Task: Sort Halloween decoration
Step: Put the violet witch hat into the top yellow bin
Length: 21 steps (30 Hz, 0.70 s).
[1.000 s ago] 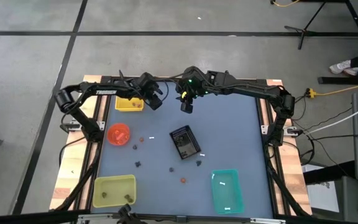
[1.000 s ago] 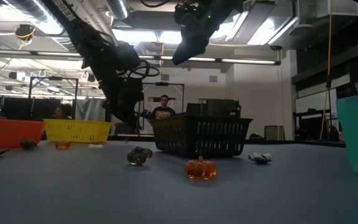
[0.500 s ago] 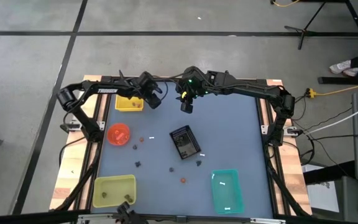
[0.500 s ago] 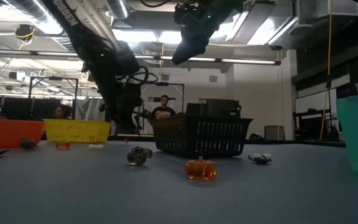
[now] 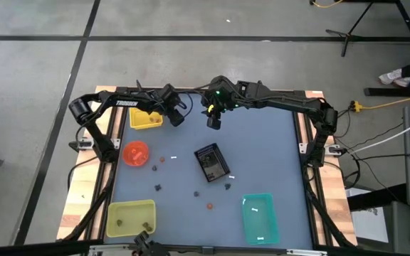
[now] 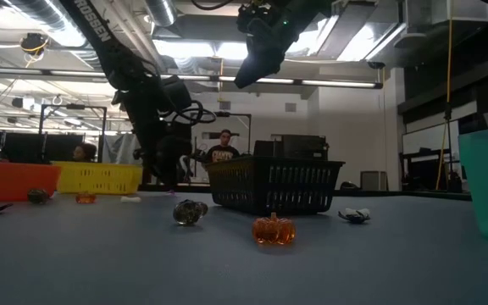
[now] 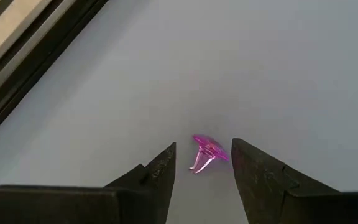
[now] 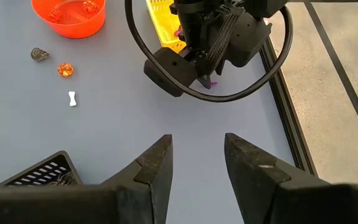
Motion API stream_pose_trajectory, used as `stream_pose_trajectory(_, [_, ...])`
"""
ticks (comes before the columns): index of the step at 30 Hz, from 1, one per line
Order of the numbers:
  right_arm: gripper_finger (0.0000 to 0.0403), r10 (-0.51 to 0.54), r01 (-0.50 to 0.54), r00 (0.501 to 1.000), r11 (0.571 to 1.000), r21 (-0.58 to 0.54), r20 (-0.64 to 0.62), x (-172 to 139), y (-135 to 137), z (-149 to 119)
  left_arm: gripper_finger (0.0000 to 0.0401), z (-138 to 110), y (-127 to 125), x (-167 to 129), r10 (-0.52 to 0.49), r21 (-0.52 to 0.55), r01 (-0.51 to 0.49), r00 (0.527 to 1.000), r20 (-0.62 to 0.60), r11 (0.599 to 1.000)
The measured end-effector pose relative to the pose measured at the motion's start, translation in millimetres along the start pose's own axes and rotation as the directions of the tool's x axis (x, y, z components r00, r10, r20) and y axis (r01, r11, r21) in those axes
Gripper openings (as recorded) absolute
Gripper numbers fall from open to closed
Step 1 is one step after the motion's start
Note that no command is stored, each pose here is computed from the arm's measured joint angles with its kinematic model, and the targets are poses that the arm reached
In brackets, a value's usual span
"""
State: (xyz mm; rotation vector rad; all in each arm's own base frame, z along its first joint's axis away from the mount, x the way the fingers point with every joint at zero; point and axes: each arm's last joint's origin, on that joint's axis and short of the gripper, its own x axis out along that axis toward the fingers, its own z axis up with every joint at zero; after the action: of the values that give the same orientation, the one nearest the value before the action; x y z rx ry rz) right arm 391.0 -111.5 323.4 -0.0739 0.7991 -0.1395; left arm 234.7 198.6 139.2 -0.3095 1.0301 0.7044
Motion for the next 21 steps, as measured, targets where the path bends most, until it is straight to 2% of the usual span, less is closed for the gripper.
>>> stream_pose_trajectory(21, [0.0144,0.000,0.000,1.000,1.000,0.000,0.000,0.0,-0.1,0.0,0.0140,-4.5,-2.1,14.6,-0.008,0.006,0.009,0.999,-0.041,1.000])
